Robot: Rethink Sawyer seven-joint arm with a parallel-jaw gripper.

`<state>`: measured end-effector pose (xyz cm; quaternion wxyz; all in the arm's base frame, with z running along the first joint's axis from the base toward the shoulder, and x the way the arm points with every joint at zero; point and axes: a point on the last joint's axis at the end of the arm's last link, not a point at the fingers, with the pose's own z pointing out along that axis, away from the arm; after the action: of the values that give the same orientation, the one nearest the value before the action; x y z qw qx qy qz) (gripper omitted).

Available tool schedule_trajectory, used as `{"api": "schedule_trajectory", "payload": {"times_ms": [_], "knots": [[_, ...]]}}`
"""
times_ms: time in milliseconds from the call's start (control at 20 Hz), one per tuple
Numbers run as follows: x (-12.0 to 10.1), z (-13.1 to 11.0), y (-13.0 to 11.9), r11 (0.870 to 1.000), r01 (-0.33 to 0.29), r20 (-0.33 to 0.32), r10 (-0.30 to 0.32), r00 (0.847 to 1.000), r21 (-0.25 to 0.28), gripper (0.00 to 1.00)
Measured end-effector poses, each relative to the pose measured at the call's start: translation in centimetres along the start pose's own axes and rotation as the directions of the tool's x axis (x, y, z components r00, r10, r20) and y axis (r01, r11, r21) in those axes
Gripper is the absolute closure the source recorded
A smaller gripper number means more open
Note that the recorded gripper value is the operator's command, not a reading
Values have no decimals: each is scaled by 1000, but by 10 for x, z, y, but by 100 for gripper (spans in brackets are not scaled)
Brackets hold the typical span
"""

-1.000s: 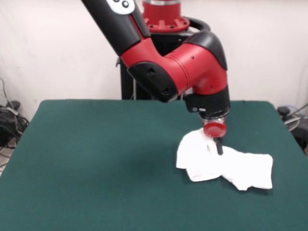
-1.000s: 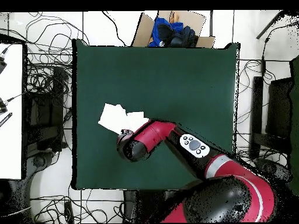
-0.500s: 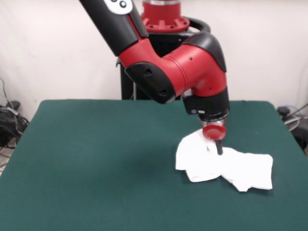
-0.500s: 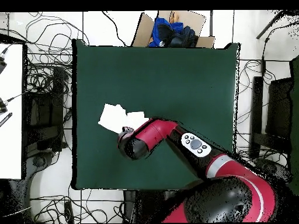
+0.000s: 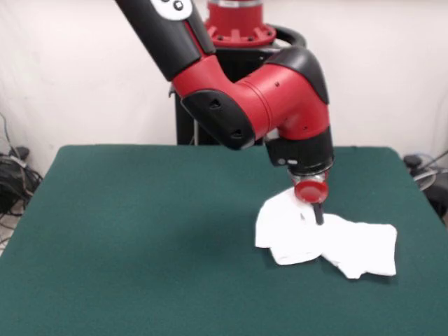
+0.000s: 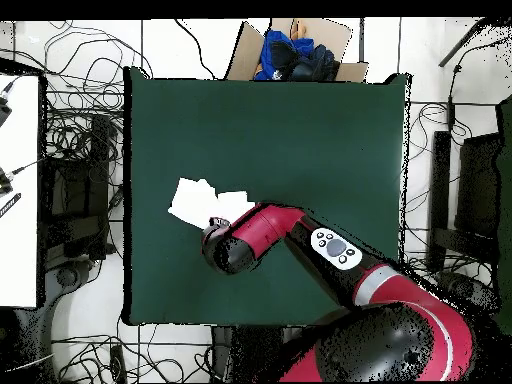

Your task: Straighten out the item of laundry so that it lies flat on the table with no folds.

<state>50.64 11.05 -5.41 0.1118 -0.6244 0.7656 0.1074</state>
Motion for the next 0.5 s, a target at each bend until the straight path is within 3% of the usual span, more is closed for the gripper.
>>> {"api": "schedule_trajectory", "payload": {"times_ms": [500], "knots": [[24,-58,-20,997,-37,-7,38,999,63,100]]}}
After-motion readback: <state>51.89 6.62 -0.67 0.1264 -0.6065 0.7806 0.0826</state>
